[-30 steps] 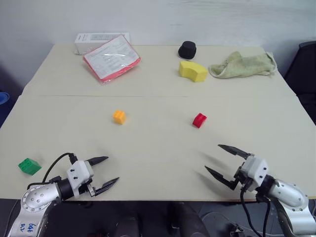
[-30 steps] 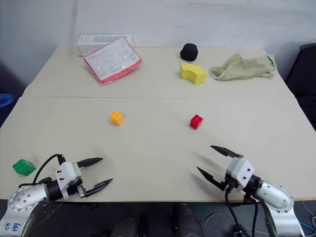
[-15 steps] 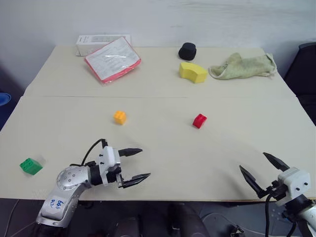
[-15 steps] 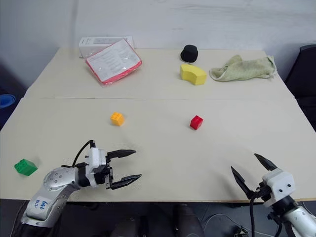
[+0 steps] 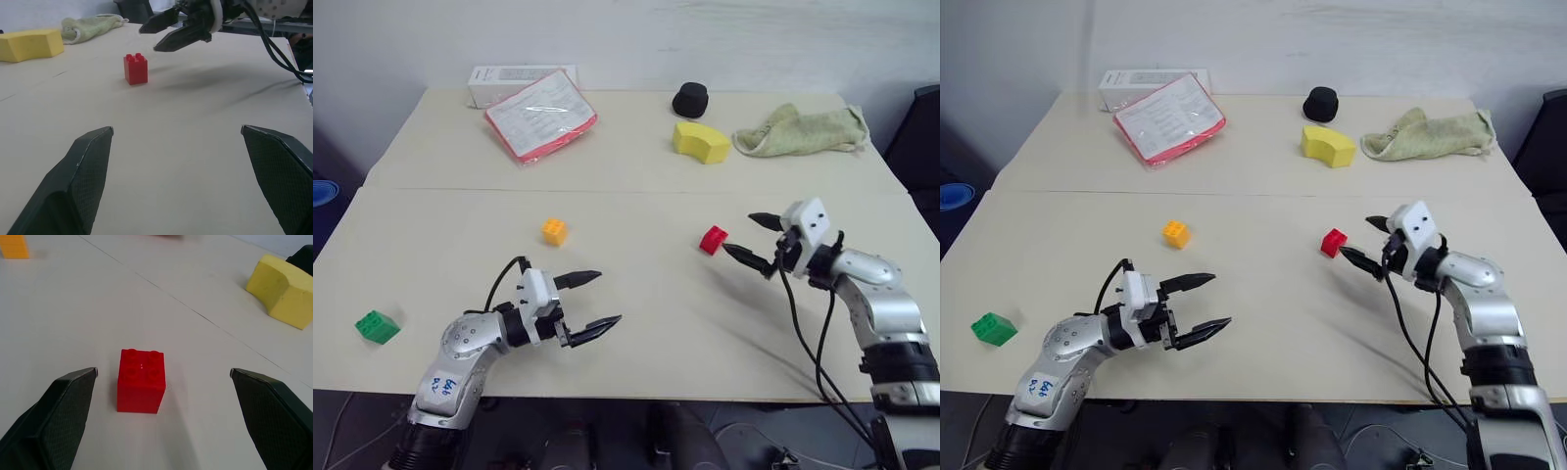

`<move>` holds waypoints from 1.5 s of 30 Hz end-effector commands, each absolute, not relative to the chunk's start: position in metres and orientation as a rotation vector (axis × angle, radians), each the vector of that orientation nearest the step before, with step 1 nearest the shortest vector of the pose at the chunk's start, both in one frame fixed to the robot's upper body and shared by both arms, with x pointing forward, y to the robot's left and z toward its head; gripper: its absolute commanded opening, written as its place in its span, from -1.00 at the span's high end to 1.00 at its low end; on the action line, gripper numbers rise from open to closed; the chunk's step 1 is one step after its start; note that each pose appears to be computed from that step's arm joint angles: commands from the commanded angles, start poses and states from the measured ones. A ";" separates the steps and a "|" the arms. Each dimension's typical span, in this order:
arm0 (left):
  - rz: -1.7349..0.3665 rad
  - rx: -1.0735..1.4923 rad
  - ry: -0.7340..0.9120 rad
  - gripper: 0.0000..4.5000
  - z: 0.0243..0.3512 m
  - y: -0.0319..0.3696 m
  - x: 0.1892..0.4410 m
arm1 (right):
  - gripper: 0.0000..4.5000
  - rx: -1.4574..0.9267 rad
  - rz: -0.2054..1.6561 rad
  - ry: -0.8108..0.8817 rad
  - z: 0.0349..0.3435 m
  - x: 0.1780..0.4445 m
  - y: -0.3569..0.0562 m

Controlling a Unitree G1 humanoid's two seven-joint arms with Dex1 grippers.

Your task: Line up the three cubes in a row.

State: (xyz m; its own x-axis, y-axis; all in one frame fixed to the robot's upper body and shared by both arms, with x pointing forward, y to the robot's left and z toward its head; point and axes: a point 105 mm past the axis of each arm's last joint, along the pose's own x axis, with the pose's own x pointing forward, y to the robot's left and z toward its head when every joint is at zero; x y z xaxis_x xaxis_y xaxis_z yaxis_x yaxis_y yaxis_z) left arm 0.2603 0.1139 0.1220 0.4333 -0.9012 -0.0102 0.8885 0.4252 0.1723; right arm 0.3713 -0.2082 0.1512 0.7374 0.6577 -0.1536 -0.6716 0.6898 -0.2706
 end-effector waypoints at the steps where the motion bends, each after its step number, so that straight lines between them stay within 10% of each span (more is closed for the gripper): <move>1: -1.125 0.211 -0.116 -0.94 0.124 0.113 0.254 | -1.00 -0.368 0.780 0.103 0.135 0.384 -0.201; 6: -1.094 0.225 -0.119 -0.94 0.124 0.116 0.255 | -1.00 -0.331 0.809 0.130 0.119 0.398 -0.187; 17: -1.086 0.257 -0.096 -1.00 0.118 0.120 0.252 | 0.34 -0.367 0.986 -0.011 0.130 0.384 -0.167; 24: -1.085 0.265 -0.070 -1.00 0.113 0.125 0.250 | 0.34 -0.501 1.518 0.088 0.121 0.312 -0.118; 36: -1.066 0.282 -0.055 -1.00 0.112 0.129 0.251 | 0.34 -0.593 1.460 0.150 0.092 0.321 -0.120; 45: -0.944 0.271 -0.005 -1.00 0.107 0.156 0.247 | -0.97 -0.604 1.471 0.044 0.122 0.308 -0.135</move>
State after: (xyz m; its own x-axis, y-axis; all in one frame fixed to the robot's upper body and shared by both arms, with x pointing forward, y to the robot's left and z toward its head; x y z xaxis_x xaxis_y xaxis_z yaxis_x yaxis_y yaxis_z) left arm 0.2470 0.1474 0.0980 0.5498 -0.8235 -0.1400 0.8293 0.5181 0.2094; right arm 0.3104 -0.1280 0.1047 0.1088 0.9023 -0.4171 -0.9499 -0.0293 -0.3112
